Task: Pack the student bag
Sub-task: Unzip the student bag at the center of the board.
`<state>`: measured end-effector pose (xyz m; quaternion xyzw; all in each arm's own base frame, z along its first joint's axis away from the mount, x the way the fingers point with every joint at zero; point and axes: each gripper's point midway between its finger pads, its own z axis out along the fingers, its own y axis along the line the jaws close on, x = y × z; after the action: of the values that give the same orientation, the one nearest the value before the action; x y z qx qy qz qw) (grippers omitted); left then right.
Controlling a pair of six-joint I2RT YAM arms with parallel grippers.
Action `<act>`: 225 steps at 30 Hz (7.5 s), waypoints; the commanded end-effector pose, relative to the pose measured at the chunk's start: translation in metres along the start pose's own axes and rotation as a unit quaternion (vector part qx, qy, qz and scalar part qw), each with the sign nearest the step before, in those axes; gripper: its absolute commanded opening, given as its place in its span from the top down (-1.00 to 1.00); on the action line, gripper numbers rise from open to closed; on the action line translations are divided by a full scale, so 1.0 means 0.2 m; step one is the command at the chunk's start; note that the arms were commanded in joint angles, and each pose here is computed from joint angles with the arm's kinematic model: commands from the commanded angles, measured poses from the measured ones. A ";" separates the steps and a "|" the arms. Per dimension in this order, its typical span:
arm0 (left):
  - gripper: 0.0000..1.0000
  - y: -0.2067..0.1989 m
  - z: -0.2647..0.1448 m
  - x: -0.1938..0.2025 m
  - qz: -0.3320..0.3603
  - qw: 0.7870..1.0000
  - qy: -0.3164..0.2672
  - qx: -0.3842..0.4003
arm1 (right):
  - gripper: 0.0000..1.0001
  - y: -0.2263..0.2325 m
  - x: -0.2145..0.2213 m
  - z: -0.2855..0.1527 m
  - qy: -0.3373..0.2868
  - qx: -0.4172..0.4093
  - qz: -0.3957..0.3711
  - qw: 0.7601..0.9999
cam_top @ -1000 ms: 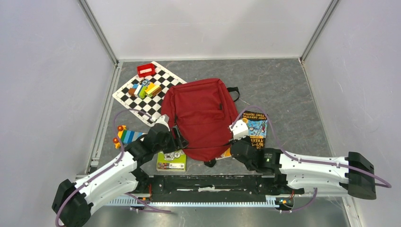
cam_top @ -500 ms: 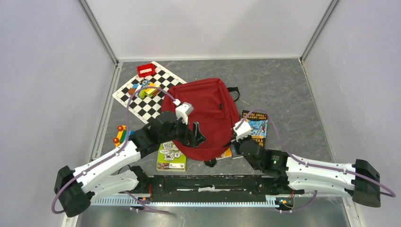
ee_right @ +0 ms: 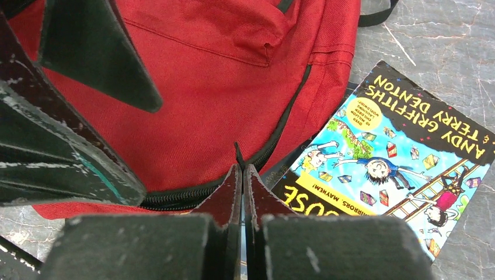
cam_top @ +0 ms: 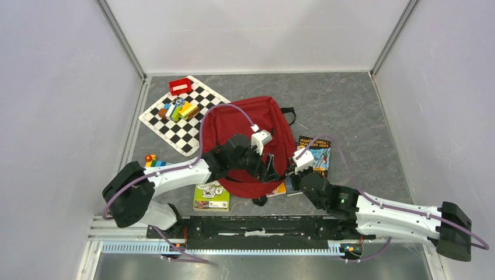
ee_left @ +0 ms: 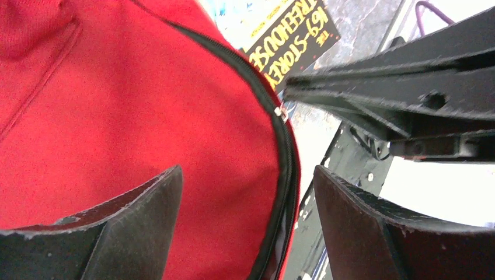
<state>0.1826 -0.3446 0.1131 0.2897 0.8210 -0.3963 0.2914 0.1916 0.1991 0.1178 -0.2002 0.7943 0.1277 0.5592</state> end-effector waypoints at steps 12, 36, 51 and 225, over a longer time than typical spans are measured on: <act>-0.35 -0.06 0.19 -0.13 0.076 0.996 -0.036 -0.028 | 1.00 0.01 -0.04 0.00 -0.016 -0.005 0.027 0.999; 0.96 -0.08 0.05 -0.07 0.051 0.997 -0.041 -0.051 | 1.00 -0.23 -0.02 0.00 0.038 0.143 0.020 0.989; 0.96 -0.19 -0.10 -0.08 0.052 0.998 -0.013 -0.027 | 1.00 -0.28 -0.10 0.12 0.030 0.114 0.024 0.993; -0.85 0.67 -0.73 -0.22 -0.194 0.931 -0.110 -0.287 | -0.96 -0.92 -0.02 0.18 0.125 0.119 0.170 0.970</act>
<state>0.2772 -0.1692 0.1448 -0.0479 0.9075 -0.2171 0.3563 0.3220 0.0672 0.1241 -0.0437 0.8889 0.0611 0.4519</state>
